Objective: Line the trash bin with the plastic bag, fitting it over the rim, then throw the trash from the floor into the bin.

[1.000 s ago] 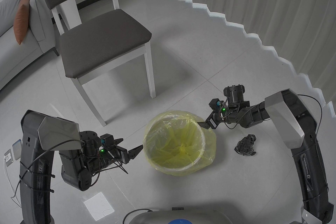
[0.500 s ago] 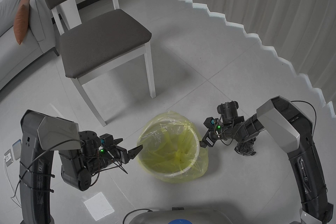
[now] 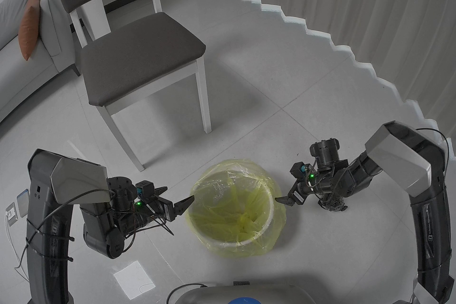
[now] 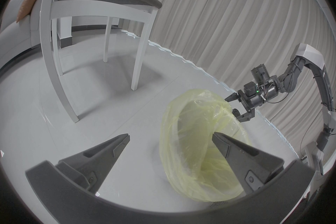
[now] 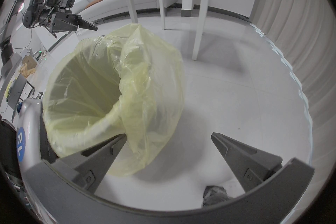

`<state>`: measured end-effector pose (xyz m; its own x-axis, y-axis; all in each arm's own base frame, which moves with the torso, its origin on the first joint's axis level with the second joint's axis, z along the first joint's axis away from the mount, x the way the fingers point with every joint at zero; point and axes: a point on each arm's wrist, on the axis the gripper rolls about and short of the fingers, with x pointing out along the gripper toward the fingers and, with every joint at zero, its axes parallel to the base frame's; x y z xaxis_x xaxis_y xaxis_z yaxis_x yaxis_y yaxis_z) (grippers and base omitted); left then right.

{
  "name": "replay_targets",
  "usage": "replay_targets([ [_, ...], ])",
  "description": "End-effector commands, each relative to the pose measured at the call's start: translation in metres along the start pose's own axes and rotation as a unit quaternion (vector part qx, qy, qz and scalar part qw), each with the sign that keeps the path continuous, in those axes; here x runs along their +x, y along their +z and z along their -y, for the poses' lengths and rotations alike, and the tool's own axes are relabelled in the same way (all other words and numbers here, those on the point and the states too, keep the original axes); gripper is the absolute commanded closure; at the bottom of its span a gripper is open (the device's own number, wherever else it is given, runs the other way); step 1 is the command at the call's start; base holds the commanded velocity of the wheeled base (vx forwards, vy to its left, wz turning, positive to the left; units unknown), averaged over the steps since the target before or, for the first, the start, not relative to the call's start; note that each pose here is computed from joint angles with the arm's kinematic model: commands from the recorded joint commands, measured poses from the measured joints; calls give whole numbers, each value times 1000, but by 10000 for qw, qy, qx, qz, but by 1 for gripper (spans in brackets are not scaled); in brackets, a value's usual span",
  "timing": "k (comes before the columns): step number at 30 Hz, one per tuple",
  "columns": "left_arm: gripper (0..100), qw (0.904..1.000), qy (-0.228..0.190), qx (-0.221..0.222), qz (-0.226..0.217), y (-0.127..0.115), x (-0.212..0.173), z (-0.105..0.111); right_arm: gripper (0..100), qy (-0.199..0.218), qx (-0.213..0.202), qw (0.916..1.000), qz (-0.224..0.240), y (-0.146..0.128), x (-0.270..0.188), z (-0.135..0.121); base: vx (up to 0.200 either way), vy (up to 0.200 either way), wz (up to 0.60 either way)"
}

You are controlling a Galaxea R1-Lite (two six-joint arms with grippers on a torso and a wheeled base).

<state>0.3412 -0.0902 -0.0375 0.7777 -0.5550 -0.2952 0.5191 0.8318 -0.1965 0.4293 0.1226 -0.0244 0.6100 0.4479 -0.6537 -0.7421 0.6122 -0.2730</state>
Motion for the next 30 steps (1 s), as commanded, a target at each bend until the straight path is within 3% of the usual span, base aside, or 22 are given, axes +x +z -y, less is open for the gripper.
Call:
replay_targets([
  [1, 0, 9999, -35, 42, 93, 2, 1, 2, 0, -435, 20, 9990, 123, -2, -38, 27, 0, 0, 0],
  [5, 0, 10000, -33, 34, 71, 2, -1, 3, 0, -722, 33, 9969, 317, 7, -51, 47, 0, 0, 0],
  [9, 0, 10000, 4, 2, -9, 0, -7, 3, 0, -950, -140, 9924, 767, 37, -54, 62, 0, 0, 0],
  [15, 0, 10000, 29, 2, 40, 6, -12, 3, 0, -911, -390, 9883, 1161, 72, -43, 52, 0, 0, 0],
  [30, 0, 10000, 25, 18, 82, 10, -13, 4, 0, -543, -699, 9851, 1475, 98, -7, 19, 0, 0, 0],
])
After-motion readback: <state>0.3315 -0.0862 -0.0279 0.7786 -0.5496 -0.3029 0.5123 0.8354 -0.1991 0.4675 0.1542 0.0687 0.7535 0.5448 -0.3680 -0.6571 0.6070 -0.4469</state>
